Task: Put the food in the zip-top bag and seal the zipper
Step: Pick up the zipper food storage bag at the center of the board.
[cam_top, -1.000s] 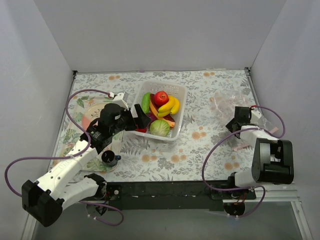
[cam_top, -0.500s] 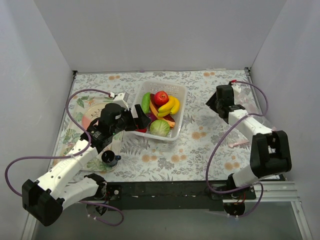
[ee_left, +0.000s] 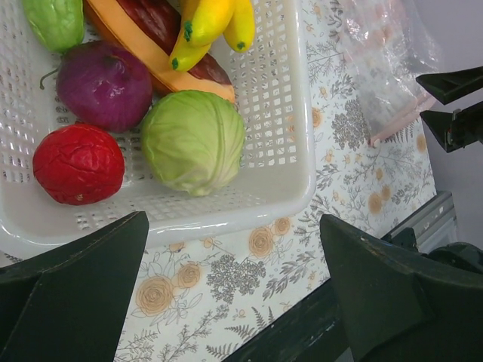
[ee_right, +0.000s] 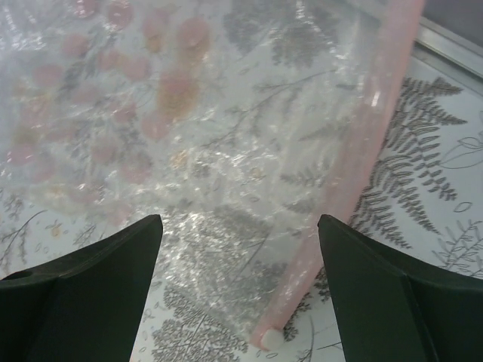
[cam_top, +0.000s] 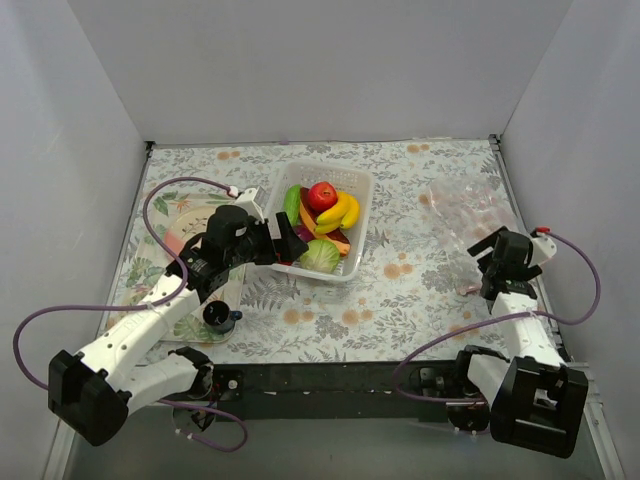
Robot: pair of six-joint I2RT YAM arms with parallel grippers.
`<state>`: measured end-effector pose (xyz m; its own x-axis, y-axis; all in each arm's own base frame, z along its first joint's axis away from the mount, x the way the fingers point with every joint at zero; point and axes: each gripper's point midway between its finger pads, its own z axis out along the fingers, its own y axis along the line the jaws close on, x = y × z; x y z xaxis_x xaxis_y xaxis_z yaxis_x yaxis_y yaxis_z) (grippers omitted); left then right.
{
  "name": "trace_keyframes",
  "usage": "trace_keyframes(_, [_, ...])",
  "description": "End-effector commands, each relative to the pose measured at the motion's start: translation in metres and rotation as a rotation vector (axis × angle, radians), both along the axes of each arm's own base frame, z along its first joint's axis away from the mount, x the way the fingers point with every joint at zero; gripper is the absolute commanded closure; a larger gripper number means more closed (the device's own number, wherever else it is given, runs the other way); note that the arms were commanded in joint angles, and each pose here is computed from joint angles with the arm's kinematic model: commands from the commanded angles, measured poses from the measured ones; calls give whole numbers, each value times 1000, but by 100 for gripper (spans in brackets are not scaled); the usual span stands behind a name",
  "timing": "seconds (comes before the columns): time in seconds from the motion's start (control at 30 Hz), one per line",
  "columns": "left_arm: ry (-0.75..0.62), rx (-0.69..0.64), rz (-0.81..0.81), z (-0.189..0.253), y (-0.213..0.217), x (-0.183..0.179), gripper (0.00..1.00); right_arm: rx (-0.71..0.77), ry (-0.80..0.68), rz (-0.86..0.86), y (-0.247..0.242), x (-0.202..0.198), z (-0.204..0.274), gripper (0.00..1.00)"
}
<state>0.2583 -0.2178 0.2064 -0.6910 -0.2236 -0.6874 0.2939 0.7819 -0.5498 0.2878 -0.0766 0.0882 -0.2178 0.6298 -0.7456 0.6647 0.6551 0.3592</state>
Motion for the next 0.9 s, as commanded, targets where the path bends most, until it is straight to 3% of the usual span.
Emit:
trace_keyframes(0.0, [-6,-25,-44,12,-6,-5,2,-5,-55,-67,-29,2,-1,7])
trace_keyframes(0.27, [24,-16,-49,4,-8,-4,2,-45,-41,-186,-60,-9,-7,9])
trace_keyframes(0.6, [37,-2,-45,-1,-10,0,2,-41,-143,-117,-61,9,-13,15])
trace_keyframes(0.7, [41,3,-41,-3,-10,1,2,-63,-166,-109,-64,13,-6,25])
trace_keyframes(0.8, [39,4,-40,-2,-10,2,2,-77,-167,-88,-65,19,1,57])
trace_keyframes(0.83, [33,2,-37,0,-10,3,2,-78,-167,-77,-64,21,3,84])
trace_keyframes(0.87, [32,0,-40,1,-10,3,2,-77,-163,-69,-63,23,4,92])
